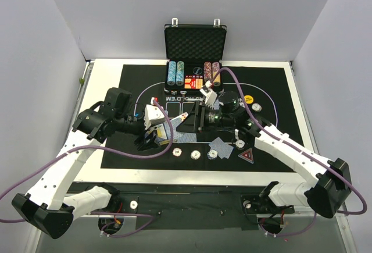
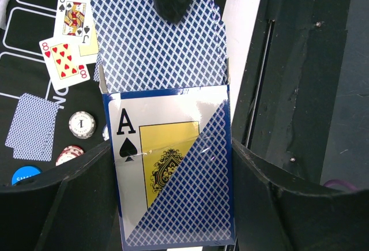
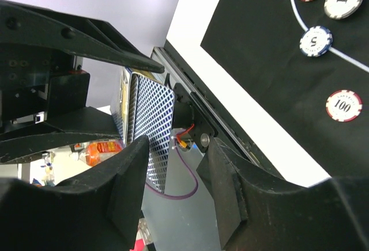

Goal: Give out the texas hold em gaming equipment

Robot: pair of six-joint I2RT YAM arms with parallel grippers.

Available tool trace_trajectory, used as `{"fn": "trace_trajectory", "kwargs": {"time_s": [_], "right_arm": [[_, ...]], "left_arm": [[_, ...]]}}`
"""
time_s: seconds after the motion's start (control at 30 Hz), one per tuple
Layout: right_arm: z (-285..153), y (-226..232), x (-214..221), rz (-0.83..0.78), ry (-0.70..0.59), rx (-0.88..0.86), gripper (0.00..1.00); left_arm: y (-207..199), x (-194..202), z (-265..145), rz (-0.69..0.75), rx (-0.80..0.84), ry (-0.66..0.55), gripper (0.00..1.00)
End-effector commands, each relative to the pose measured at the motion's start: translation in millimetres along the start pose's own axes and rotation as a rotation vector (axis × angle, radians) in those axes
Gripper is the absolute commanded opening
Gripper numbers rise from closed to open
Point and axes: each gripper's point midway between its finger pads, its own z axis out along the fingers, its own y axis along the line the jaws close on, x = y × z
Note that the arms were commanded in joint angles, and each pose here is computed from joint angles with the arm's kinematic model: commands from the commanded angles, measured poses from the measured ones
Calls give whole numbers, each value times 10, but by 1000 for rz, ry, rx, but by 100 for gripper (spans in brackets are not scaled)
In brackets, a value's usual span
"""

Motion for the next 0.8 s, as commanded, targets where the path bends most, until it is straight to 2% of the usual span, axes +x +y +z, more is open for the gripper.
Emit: {"fn": "trace_trajectory", "kwargs": {"time_s": [0.0,0.33,0.67,0.77], "right_arm": [[-156,161,-147,-23,-58,-40,41],[-205,249,-195,2,-85,-76,31],[-353,229,-313,40,-134,-79,3],[-379,197,-337,47,-145,-78,3]], "left_arm": [[-7,-323,-102,68,-10,-102,4],[-19,-309,-108,70,-11,-101,4],[-15,-292,-100,68,-12,-97,4],[-13,-301,-106,72,-13,-99,4]]}}
